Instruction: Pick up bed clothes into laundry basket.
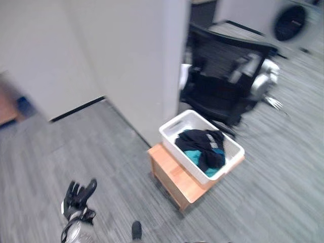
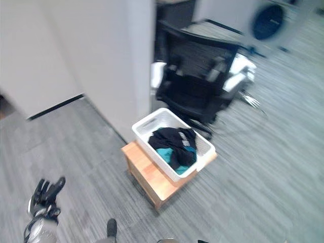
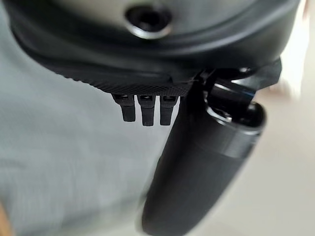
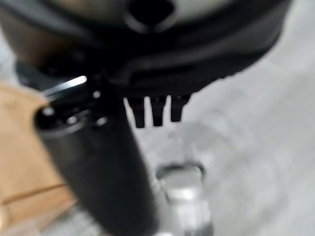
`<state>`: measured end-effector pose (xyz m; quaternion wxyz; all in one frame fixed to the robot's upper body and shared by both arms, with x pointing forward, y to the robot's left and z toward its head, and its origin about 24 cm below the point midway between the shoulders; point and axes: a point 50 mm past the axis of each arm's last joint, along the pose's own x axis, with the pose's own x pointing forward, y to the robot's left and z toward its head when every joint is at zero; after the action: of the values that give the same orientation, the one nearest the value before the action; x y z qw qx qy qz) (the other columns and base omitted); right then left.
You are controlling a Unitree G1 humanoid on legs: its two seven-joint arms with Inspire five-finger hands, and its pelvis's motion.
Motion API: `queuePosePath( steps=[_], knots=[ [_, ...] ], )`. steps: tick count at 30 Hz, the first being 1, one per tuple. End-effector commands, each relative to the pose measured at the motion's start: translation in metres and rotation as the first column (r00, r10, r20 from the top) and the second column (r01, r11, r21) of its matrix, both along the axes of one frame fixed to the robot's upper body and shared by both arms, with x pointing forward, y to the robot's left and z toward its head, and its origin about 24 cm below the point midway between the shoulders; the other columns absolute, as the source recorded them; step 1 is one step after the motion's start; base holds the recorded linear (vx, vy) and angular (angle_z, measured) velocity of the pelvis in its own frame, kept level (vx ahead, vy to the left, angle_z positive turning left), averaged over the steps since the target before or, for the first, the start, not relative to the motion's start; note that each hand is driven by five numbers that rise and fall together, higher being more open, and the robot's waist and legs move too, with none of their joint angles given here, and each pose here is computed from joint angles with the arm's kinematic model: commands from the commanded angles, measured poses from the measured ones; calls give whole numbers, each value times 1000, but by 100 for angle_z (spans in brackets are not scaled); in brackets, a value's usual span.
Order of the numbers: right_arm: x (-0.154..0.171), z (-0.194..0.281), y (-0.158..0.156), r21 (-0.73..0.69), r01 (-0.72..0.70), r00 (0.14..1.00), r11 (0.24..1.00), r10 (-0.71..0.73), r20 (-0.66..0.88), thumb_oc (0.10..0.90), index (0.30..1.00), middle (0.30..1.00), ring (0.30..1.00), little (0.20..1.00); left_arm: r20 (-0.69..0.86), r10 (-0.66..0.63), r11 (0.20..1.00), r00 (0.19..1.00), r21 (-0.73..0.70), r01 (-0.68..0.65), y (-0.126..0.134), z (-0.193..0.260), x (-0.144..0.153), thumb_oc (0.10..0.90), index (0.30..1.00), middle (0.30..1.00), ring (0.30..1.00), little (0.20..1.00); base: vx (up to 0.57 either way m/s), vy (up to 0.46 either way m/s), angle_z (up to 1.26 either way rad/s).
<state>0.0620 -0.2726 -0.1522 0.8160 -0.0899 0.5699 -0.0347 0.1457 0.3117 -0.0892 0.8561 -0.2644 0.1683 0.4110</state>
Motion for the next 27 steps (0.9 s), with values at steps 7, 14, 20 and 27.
queuePosePath(
  steps=[7, 14, 20, 27],
  knots=[
    [16, 18, -38, -133, 56, 995, 990, -43, 95, 800, 900, 900, 900, 900, -226, -312, 944, 923, 41, 329, -4, -14, 3, 800, 900, 900, 900, 900, -269, -116, 150],
    [-23, -4, -4, -68, 97, 993, 993, -100, -54, 800, 900, 900, 900, 900, -536, -500, 855, 680, -184, 484, -39, -58, -45, 800, 900, 900, 900, 900, -162, 242, 231],
    [0, -6, 13, -33, 10, 1000, 999, -11, -18, 800, 900, 900, 900, 900, -657, -608, 713, 446, -205, 670, -39, -62, -56, 800, 900, 900, 900, 900, -151, 162, 150],
    [29, -4, 33, -4, -142, 988, 990, 142, 66, 800, 900, 900, 900, 900, -635, -563, 739, 529, -101, 666, -26, -50, -38, 800, 900, 900, 900, 900, -214, -189, 188]
  ],
)
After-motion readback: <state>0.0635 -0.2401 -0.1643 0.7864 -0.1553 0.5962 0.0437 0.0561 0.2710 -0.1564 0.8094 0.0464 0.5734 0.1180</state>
